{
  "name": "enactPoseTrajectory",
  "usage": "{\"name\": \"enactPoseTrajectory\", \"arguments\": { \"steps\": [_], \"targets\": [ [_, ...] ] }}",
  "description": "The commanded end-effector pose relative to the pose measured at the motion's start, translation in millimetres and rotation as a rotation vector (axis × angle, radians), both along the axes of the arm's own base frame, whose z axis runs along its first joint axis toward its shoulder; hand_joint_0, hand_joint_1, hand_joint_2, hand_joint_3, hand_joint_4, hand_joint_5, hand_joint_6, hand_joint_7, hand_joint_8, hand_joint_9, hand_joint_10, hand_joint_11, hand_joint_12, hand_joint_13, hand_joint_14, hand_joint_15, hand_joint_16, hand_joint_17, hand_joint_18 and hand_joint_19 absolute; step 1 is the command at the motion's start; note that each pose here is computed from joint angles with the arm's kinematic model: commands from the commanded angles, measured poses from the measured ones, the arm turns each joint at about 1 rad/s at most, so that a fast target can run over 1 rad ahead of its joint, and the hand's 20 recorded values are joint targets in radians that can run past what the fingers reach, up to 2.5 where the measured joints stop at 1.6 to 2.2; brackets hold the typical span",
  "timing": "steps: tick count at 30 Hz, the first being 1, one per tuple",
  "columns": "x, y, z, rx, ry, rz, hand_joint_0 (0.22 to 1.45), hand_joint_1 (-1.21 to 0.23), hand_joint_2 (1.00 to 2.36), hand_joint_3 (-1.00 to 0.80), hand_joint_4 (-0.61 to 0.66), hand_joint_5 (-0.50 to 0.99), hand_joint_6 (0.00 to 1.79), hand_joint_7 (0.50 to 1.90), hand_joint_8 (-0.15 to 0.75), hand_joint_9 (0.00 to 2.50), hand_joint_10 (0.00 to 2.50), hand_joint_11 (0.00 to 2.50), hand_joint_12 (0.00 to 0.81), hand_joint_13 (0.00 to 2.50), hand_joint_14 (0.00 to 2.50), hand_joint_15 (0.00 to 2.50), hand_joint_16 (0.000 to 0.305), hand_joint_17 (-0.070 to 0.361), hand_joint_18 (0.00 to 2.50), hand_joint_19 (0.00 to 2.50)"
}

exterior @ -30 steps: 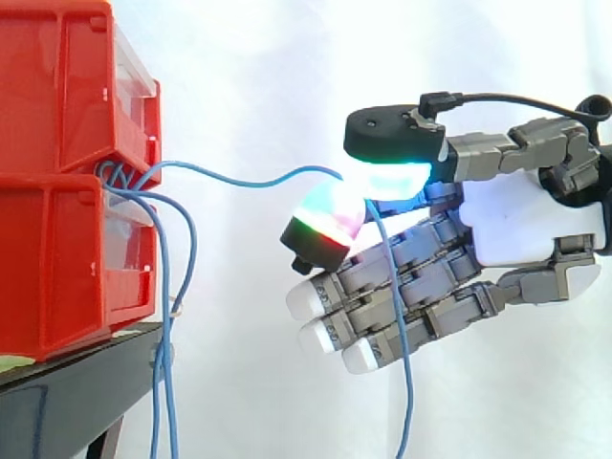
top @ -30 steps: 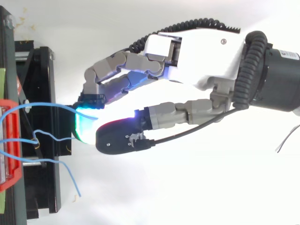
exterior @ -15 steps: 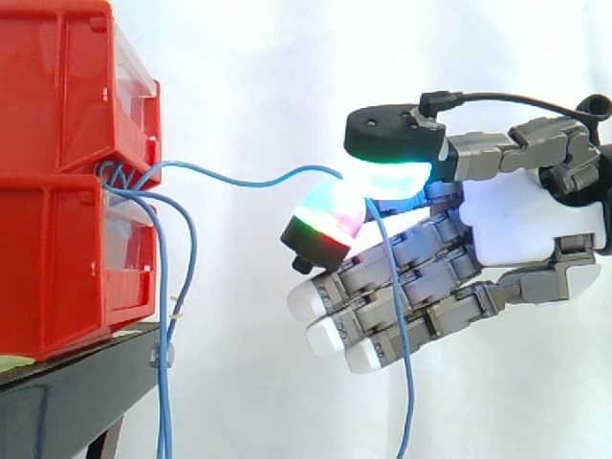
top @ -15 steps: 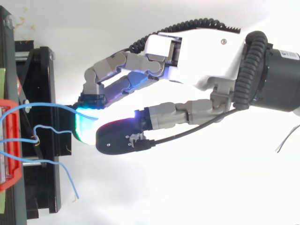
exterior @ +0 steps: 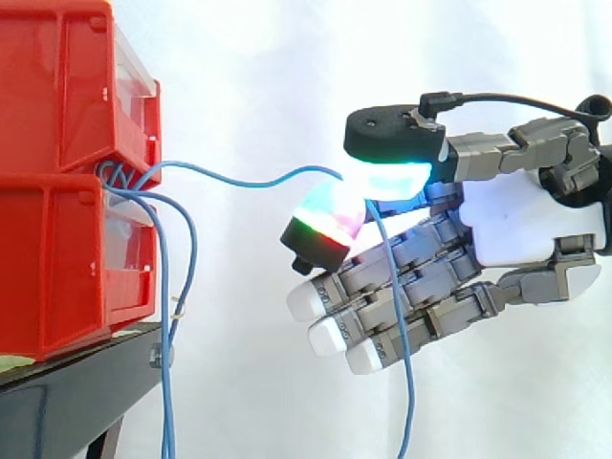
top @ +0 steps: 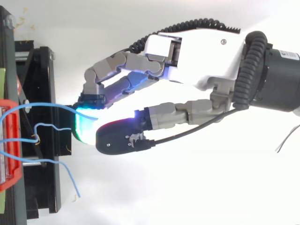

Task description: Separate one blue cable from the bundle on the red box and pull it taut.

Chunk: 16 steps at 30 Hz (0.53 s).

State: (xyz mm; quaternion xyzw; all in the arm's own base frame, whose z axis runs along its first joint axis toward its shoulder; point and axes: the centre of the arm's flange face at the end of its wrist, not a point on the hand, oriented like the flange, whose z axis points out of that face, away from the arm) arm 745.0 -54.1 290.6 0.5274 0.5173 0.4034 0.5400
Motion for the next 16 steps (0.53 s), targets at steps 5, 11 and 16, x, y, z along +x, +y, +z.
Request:
{"name": "enactPoseTrajectory", "arguments": {
  "steps": [5, 11, 16],
  "targets": [
    [-0.1, 0.2, 0.6, 0.0, -0.001, 0.0, 0.5, -0.77, 1.51, -0.12, -0.04, -0.04, 0.86, 1.12, 0.262, 0.77, 0.0, 0.03, 0.423, 0.62, 0.01, 0.27, 0.067, 0.15, 0.42, 0.37],
    [0.1, 0.2, -0.5, 0.0, 0.001, 0.0, 0.51, -0.78, 1.49, -0.11, -0.04, -0.04, 0.86, 1.12, 0.264, 0.77, 0.0, 0.04, 0.423, 0.62, 0.01, 0.27, 0.067, 0.15, 0.42, 0.38],
    [0.1, 0.2, -0.5, 0.0, 0.001, 0.0, 0.51, -0.78, 1.48, -0.11, -0.04, -0.04, 0.86, 1.12, 0.264, 0.77, 0.0, 0.03, 0.424, 0.62, 0.01, 0.28, 0.067, 0.15, 0.42, 0.38]
  ]
}}
